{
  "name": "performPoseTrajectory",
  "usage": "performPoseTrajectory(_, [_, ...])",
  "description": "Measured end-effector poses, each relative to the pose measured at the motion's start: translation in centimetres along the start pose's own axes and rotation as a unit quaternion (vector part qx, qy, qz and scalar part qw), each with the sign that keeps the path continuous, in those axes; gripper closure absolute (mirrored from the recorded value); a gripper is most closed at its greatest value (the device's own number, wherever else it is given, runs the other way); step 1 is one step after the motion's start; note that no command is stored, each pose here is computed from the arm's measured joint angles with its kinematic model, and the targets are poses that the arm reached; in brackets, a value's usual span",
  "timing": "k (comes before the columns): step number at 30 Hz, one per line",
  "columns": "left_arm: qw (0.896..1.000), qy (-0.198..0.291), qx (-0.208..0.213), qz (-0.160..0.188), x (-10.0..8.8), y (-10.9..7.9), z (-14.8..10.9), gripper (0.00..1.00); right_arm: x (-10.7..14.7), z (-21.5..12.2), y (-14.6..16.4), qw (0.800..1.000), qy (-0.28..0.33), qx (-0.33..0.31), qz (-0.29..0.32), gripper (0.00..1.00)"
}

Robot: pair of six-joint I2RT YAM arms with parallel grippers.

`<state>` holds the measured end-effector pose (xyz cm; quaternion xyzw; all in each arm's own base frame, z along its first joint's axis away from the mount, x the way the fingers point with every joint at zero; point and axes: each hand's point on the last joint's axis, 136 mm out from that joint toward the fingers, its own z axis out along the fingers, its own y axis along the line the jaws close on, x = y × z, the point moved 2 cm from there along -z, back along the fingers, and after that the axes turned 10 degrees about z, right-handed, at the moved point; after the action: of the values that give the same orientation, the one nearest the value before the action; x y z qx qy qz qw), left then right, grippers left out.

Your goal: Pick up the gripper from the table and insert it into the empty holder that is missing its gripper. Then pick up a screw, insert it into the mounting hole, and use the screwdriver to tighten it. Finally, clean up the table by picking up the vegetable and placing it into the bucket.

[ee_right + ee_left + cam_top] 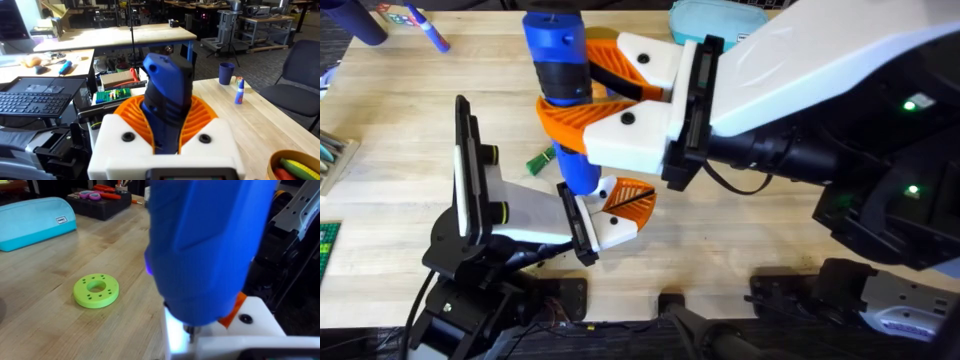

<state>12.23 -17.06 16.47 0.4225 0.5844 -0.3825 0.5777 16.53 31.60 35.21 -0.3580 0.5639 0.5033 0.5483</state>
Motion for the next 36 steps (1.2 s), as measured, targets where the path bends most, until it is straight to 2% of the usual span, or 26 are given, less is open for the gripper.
performPoseTrajectory(5, [1.000, 0.001, 0.000, -0.004, 0.0, 0.0, 0.0, 0.993, 0.2, 0.1, -0.1, 1.000, 0.001, 0.002, 0.001, 0.818])
performPoseTrajectory(16, [1.000, 0.000, 0.000, -0.004, 0.0, 0.0, 0.0, 0.993, -1.7, -1.0, 0.1, 0.999, -0.030, 0.014, -0.010, 0.817])
performPoseTrajectory(36, [1.000, 0.000, 0.000, -0.004, 0.0, 0.0, 0.0, 0.993, -1.8, -2.3, 0.8, 0.999, -0.017, 0.012, -0.032, 0.817])
